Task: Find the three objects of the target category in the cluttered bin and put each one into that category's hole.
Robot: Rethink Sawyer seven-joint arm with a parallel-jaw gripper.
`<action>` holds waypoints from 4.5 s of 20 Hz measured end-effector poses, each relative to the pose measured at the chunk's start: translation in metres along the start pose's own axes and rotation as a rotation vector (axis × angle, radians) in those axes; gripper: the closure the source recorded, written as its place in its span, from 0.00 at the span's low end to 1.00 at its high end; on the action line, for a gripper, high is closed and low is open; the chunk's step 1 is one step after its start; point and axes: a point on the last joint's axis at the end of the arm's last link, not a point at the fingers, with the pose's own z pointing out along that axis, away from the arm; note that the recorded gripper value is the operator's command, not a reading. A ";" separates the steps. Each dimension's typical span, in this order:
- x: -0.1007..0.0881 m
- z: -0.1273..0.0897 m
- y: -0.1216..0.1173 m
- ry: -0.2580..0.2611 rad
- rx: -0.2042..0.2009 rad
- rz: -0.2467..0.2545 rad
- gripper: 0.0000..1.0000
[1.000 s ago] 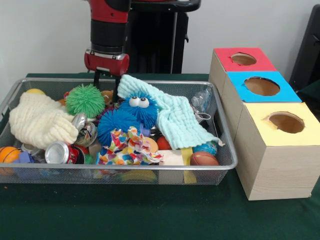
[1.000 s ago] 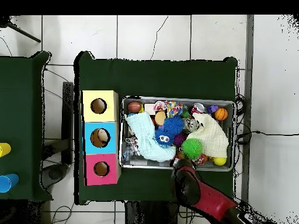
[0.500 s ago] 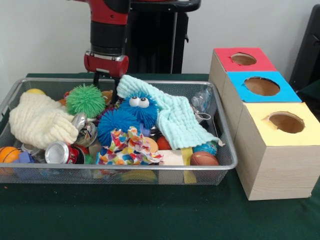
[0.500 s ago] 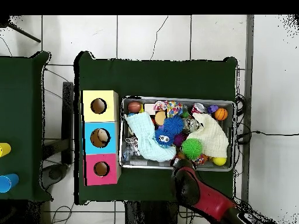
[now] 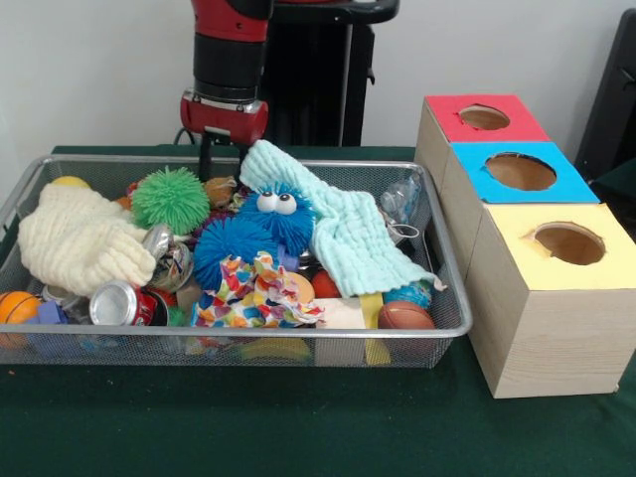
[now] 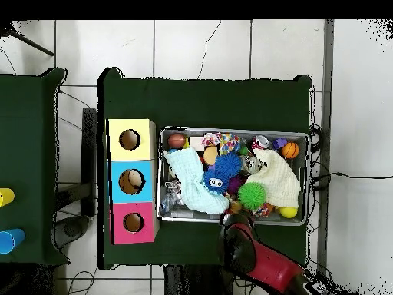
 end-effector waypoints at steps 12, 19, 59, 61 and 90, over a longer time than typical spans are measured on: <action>0.007 -0.006 0.006 0.043 0.007 -0.025 1.00; 0.005 -0.007 0.005 0.040 0.008 -0.025 1.00; -0.049 -0.256 0.183 -0.079 -0.030 -0.167 1.00; -0.036 -0.262 0.201 -0.075 -0.040 -0.138 1.00; 0.120 -0.192 0.266 0.002 -0.019 0.288 1.00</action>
